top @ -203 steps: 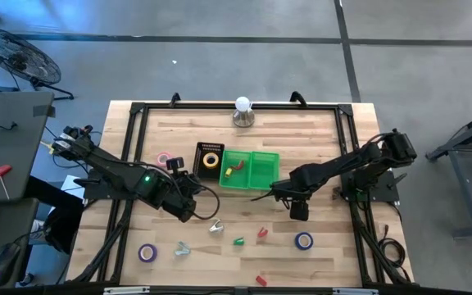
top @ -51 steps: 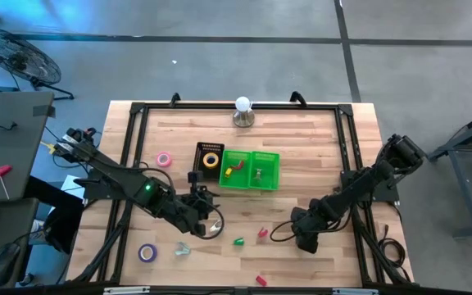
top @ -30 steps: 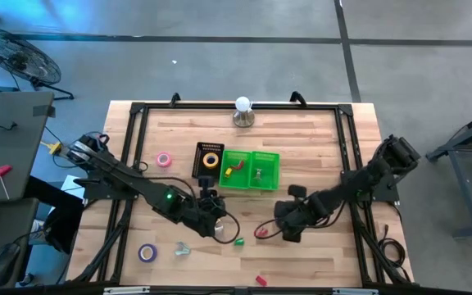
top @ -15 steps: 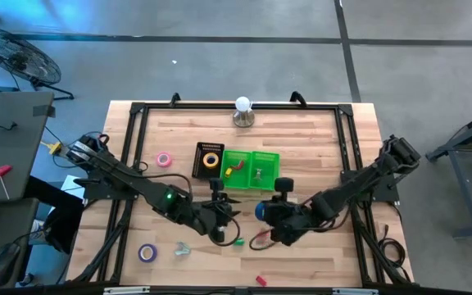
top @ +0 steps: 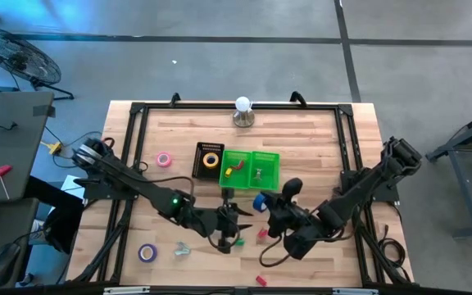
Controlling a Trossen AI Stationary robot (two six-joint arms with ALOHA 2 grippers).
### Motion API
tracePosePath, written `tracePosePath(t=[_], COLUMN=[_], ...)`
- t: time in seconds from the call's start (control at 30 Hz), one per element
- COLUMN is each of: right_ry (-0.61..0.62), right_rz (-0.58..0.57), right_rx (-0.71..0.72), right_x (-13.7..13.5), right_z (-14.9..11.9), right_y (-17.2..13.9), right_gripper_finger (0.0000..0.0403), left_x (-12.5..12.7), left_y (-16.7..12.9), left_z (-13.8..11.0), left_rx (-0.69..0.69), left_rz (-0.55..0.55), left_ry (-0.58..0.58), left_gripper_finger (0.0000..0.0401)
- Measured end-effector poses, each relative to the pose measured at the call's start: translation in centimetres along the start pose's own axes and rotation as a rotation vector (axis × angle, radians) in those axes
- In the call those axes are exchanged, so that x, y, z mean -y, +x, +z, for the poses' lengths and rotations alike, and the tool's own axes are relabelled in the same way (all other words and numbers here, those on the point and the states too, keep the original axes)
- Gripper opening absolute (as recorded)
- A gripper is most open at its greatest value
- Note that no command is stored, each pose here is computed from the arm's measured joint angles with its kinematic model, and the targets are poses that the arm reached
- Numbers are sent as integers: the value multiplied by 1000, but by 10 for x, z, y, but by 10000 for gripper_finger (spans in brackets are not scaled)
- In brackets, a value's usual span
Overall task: Pick and place Stapler, Stapler remover, tape
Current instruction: Put the right blue tape into the black bin
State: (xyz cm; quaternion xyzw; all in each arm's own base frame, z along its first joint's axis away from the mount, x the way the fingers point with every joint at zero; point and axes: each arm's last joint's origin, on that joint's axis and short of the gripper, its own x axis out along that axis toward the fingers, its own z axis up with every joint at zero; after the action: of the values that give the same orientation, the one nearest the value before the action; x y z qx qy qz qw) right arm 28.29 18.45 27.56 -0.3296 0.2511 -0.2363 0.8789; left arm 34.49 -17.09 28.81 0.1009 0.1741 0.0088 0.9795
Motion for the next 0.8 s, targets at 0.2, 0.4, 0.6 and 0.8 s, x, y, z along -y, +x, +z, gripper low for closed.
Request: tracePosePath(t=[0.2,0.4,0.6,0.8], right_ry=[-28,-17,-21,-17], right_rz=[-15,-23,-38,-23], right_rx=[52,67,69,96], right_x=[-4,-6,-5,-4], right_z=[6,8,9,15], right_y=[-12,-17,-16,-16], right_gripper_finger=[34,34,34,34], left_x=[-1,-2,0,-3], left_y=[4,4,4,6], left_z=[-3,1,4,6], left_rx=[-6,28,57,79], left_rz=[129,142,72,70], left_ry=[23,34,29,13], left_gripper_finger=[128,128,128,128])
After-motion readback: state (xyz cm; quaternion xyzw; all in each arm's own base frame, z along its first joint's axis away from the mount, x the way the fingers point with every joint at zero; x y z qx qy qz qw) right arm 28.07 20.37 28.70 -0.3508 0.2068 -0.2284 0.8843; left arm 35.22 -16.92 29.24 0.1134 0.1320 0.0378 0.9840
